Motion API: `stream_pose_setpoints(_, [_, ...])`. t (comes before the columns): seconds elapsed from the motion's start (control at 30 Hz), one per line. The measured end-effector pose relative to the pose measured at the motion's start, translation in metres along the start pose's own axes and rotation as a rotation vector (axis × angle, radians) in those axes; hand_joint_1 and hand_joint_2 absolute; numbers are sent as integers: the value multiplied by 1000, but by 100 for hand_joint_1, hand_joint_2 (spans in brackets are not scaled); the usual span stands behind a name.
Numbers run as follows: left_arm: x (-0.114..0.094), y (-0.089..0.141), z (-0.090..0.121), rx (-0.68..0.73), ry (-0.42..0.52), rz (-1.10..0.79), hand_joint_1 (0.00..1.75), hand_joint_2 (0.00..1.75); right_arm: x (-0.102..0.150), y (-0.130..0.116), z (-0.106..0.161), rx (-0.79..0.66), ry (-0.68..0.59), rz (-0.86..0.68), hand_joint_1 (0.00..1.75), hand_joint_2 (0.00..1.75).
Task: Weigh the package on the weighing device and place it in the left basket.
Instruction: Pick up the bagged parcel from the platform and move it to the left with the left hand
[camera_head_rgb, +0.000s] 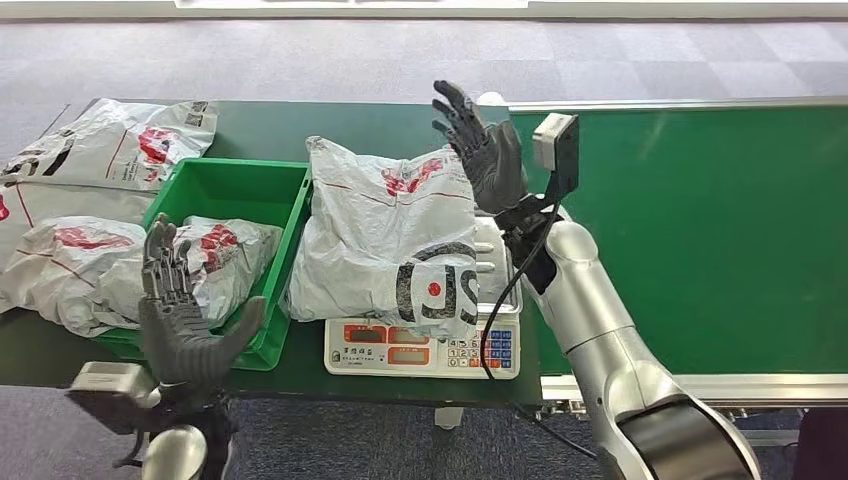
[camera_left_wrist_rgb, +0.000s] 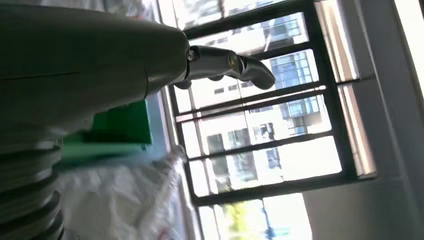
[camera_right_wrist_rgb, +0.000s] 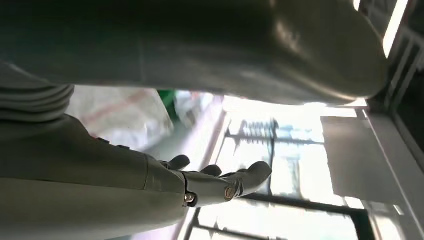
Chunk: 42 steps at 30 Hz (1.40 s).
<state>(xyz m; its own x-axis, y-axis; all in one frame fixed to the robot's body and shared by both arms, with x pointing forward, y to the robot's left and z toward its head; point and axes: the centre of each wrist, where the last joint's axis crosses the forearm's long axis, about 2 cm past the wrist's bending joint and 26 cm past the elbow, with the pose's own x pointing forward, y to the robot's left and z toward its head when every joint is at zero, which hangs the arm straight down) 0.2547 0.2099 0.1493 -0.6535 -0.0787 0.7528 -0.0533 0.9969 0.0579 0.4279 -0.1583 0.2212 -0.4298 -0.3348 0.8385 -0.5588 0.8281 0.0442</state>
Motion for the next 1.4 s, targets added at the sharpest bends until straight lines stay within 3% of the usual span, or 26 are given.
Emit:
stream_pose_setpoints(0.1, [-8,-5,-6,-177,-10,-318,0,175,21,6,1,-69,-123,188,0,0])
stream_pose_setpoints(0.2, [-17,-12,-17,-283,-25,-424,0,175,45,14,2,-93,-228,282,0,0])
stream_pose_setpoints(0.4, [-26,-17,-22,-341,-31,-447,0,175,67,20,3,-93,-326,311,0,0])
stream_pose_setpoints(0.77, [-31,-16,-19,-370,-19,-454,0,175,75,23,5,-90,-363,318,0,0])
stream_pose_setpoints(0.9, [-31,-17,-20,-405,-23,-526,0,175,76,23,7,-108,-383,361,0,175])
stream_pose_setpoints(1.2, [-55,-53,-60,-689,-103,-898,0,175,118,29,17,-294,-533,741,0,175])
stream_pose_setpoints(1.4, [-76,-80,-62,-929,-176,-1083,0,175,143,36,26,-438,-628,965,0,175])
